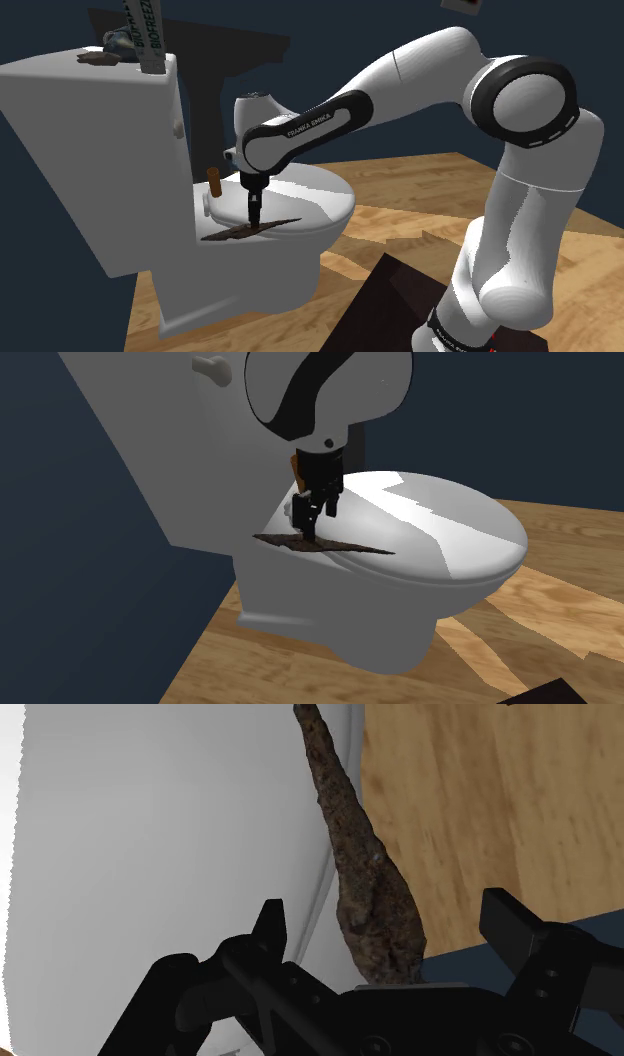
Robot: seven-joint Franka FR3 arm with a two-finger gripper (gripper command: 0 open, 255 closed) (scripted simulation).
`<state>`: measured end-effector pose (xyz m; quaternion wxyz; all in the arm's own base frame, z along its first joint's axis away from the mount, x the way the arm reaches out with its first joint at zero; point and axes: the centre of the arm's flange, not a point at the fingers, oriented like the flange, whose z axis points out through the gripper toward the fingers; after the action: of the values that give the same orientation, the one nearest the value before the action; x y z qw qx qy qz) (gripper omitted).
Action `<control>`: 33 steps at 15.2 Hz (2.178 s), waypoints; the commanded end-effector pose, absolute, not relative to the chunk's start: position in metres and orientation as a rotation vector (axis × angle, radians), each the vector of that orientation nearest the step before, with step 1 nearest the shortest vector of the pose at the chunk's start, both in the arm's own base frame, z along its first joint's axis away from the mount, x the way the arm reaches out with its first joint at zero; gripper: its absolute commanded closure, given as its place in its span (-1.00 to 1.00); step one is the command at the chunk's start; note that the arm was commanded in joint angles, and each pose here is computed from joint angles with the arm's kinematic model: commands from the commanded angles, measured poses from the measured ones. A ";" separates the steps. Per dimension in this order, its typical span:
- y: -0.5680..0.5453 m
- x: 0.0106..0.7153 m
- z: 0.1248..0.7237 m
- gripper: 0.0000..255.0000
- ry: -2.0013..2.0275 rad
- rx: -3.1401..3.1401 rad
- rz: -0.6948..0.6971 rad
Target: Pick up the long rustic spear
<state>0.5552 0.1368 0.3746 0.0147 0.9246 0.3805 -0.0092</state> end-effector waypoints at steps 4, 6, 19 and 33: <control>0.142 0.558 0.348 -1.00 1.202 2.872 -0.034; 0.142 0.558 0.338 -1.00 1.202 2.872 -0.034; 0.142 0.558 0.329 1.00 1.202 2.872 -0.034; 0.142 0.558 0.403 1.00 1.202 2.872 -0.034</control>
<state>0.5586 0.1417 0.3972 0.0140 0.9223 0.3861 -0.0106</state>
